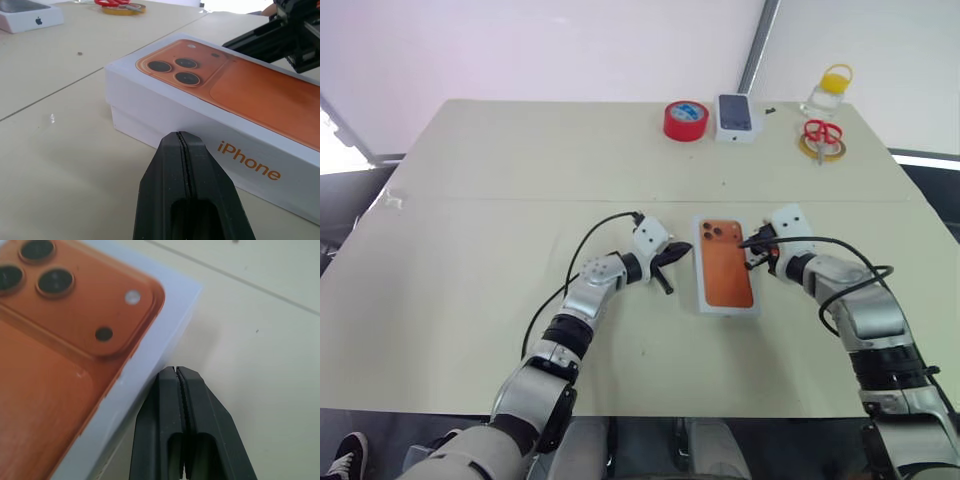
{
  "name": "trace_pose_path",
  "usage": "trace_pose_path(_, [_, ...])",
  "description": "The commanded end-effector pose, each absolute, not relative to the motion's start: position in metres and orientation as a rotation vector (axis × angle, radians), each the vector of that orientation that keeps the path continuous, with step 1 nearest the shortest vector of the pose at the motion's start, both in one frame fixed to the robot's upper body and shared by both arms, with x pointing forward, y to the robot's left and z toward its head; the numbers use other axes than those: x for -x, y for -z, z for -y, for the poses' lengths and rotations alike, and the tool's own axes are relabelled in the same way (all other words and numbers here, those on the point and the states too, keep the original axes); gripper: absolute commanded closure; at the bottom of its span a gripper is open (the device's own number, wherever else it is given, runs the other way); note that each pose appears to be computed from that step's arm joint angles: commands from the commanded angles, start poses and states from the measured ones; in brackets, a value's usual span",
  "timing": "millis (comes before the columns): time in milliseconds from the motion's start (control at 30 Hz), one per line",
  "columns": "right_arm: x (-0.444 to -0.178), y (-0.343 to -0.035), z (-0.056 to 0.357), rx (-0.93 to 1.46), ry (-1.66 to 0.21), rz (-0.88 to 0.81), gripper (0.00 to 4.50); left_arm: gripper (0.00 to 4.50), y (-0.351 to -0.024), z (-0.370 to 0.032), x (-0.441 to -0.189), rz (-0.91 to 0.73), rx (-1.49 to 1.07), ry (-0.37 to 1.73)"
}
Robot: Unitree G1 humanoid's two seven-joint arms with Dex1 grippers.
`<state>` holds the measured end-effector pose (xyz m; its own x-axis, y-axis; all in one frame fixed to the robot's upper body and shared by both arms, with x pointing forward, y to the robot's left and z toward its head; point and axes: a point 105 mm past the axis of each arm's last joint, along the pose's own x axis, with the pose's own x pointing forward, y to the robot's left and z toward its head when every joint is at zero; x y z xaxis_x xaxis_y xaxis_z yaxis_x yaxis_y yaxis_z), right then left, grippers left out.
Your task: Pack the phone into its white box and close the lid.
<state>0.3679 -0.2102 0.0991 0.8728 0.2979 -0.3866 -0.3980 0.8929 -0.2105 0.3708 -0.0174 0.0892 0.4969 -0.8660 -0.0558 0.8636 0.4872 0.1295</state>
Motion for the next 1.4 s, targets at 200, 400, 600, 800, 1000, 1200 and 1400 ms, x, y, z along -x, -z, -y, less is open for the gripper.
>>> trace_pose_path(200, [-0.382, -0.105, 0.212, 0.365, -0.332, -0.314, 4.44, 4.50, -0.100, 0.010, -0.381, 0.071, -0.185, 0.988])
trace_pose_path(400, [-0.389, -0.142, 0.243, 0.382, -0.210, -0.193, 4.44, 4.50, -0.123, -0.003, -0.394, 0.135, -0.149, 0.907])
trace_pose_path(600, [-0.380, -0.187, 0.231, 0.237, -0.312, -0.031, 4.44, 4.50, -0.159, 0.015, -0.396, 0.226, -0.073, 0.924])
trace_pose_path(800, [-0.352, -0.168, 0.202, 0.132, -0.552, -0.088, 4.44, 4.50, -0.148, 0.034, -0.396, 0.169, -0.153, 0.962])
trace_pose_path(1000, [-0.332, -0.083, 0.210, 0.449, -0.563, -0.382, 4.44, 4.50, -0.089, 0.027, -0.393, -0.030, -0.378, 0.984])
trace_pose_path(1200, [-0.324, -0.088, 0.200, 0.391, -0.631, -0.350, 4.44, 4.50, -0.084, 0.021, -0.383, -0.038, -0.341, 1.048])
trace_pose_path(1400, [-0.283, -0.092, 0.186, 0.319, -0.870, -0.401, 4.44, 4.50, -0.086, 0.013, -0.356, -0.033, -0.223, 1.197])
